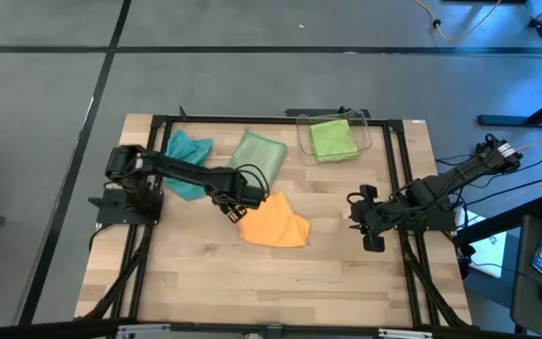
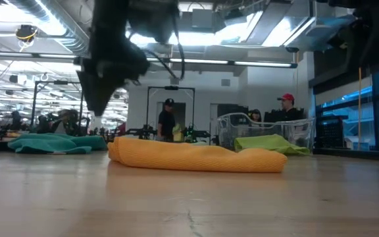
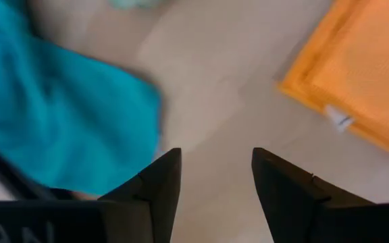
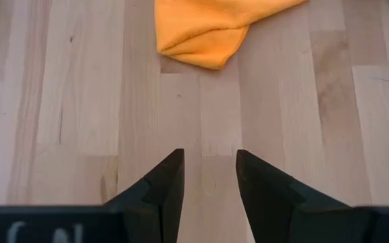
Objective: Fold microfiber towels
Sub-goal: Fold the orange microfiber towel on top of the light green microfiber towel
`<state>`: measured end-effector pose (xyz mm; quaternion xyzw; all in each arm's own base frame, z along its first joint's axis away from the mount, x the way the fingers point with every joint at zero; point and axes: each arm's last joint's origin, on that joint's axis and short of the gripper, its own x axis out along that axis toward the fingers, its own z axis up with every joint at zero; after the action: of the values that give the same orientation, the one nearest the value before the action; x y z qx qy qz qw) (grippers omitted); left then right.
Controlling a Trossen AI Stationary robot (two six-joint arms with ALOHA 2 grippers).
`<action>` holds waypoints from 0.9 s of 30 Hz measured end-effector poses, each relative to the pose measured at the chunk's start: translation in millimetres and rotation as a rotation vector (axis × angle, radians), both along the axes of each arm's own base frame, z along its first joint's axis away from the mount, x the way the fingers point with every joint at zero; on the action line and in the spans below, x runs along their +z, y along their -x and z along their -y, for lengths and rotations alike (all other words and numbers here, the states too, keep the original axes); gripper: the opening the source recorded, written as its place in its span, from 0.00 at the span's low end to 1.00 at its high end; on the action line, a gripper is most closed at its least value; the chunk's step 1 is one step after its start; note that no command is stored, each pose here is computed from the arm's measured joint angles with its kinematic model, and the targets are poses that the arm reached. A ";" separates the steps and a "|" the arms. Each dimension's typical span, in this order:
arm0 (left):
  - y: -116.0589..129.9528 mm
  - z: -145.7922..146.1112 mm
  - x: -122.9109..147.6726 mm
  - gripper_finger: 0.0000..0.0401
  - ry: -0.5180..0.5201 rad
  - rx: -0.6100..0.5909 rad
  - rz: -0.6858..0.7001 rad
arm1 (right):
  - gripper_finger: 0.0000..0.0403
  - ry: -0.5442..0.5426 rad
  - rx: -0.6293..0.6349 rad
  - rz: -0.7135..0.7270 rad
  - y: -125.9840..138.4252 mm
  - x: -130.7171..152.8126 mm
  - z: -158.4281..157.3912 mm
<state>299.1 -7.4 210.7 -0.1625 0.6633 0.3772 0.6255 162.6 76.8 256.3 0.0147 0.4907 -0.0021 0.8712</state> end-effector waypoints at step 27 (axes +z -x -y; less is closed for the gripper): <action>26.1 21.4 -63.3 0.43 0.071 0.247 0.629 | 0.34 -0.024 -0.008 -0.023 -0.2 -1.6 -0.9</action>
<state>273.0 -28.7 147.4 -0.3719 0.4257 0.3583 0.7430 162.8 77.7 254.7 0.0269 0.5005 0.0002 0.8653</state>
